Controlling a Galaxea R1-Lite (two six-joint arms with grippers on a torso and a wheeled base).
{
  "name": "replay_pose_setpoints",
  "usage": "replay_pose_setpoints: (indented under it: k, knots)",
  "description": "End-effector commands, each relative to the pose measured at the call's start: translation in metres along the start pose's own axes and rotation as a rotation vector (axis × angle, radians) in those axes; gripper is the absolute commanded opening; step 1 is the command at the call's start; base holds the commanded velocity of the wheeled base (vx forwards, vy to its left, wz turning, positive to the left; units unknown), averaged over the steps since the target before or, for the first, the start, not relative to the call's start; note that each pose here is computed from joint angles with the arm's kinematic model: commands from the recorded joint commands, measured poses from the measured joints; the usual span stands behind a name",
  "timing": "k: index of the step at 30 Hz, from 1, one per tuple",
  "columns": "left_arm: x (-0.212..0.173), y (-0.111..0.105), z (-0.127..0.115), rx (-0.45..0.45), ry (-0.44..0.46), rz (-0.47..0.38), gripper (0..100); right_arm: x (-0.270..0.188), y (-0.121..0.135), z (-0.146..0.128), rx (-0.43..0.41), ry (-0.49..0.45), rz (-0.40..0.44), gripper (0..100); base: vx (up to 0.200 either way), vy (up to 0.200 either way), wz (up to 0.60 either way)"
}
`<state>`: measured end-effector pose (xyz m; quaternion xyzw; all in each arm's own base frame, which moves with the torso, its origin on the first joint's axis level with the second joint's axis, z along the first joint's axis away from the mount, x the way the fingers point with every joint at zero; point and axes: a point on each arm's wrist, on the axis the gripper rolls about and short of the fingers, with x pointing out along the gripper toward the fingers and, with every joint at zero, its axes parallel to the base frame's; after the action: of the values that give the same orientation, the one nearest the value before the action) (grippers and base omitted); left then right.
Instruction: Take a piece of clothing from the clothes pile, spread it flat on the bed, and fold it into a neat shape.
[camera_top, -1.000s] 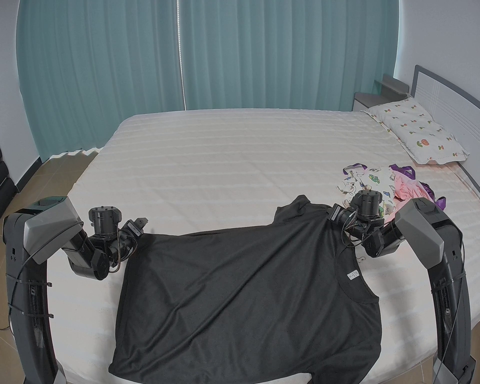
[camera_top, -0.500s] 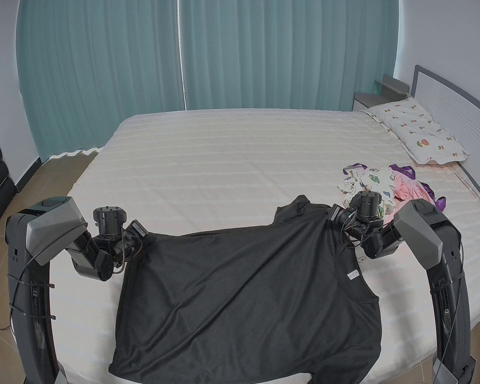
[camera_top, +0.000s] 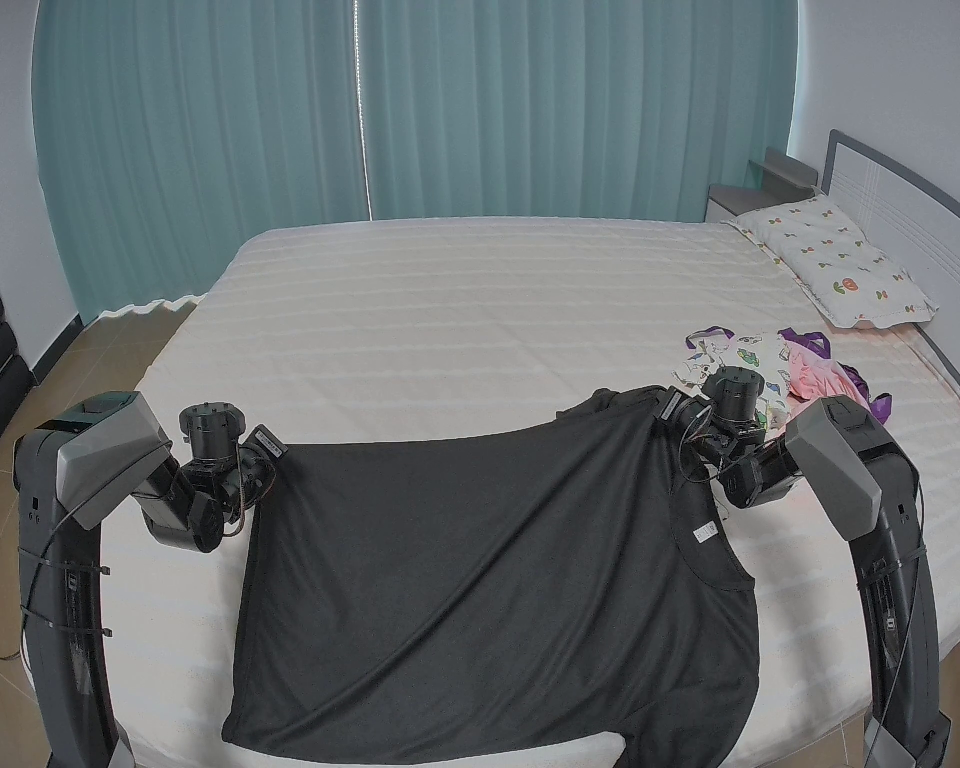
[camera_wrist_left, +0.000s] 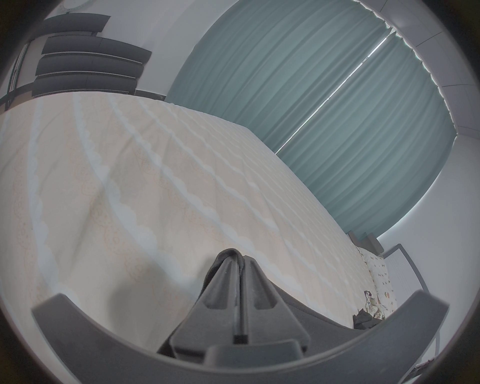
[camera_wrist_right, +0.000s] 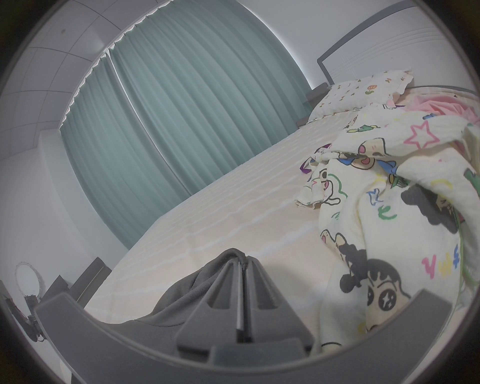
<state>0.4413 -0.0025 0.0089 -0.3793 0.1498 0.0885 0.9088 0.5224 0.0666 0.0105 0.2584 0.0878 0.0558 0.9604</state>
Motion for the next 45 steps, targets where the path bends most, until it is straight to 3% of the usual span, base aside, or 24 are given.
replay_pose_setpoints:
  k: [1,15,24,25,26,27,30,35,36,45]
  knots:
    - [0.002,0.005,0.001,-0.003,-0.006,0.008,0,0.004,-0.001,-0.005,-0.002,-0.002,-0.002,0,0.000,0.000,0.00]
    - [0.007,0.010,0.006,-0.012,-0.050,0.038,0,0.011,0.012,-0.019,-0.007,-0.011,0.021,0,0.000,0.000,0.00]
    - [0.008,0.011,0.004,-0.014,-0.041,0.038,0,0.012,0.004,-0.025,-0.009,-0.001,0.003,0,0.000,0.000,0.00]
    - [0.008,0.011,0.004,-0.014,-0.039,0.036,100,0.012,0.004,-0.027,-0.010,0.002,0.001,0,0.000,0.000,0.00]
    - [0.008,0.011,0.004,-0.016,-0.040,0.035,100,0.012,0.004,-0.026,-0.009,0.000,0.000,0,0.000,0.000,0.00]
    - [0.007,0.011,0.003,-0.013,-0.034,0.035,100,0.011,0.004,-0.030,-0.016,0.007,-0.008,100,0.000,0.000,0.00]
    - [0.007,0.010,0.002,-0.012,-0.032,0.035,100,0.008,0.006,-0.030,-0.019,0.009,-0.017,100,0.000,0.000,0.00]
    - [0.004,0.010,0.004,-0.014,-0.046,0.034,100,-0.003,0.015,-0.007,-0.016,-0.023,-0.004,100,0.000,0.000,0.00]
    - [-0.005,0.009,0.010,-0.022,-0.064,0.023,100,-0.017,0.022,0.004,-0.002,-0.012,-0.001,100,0.000,0.000,0.00]
    - [-0.075,-0.012,0.037,-0.028,-0.077,-0.029,100,-0.072,0.032,0.020,0.000,0.034,0.037,100,0.000,0.000,0.00]
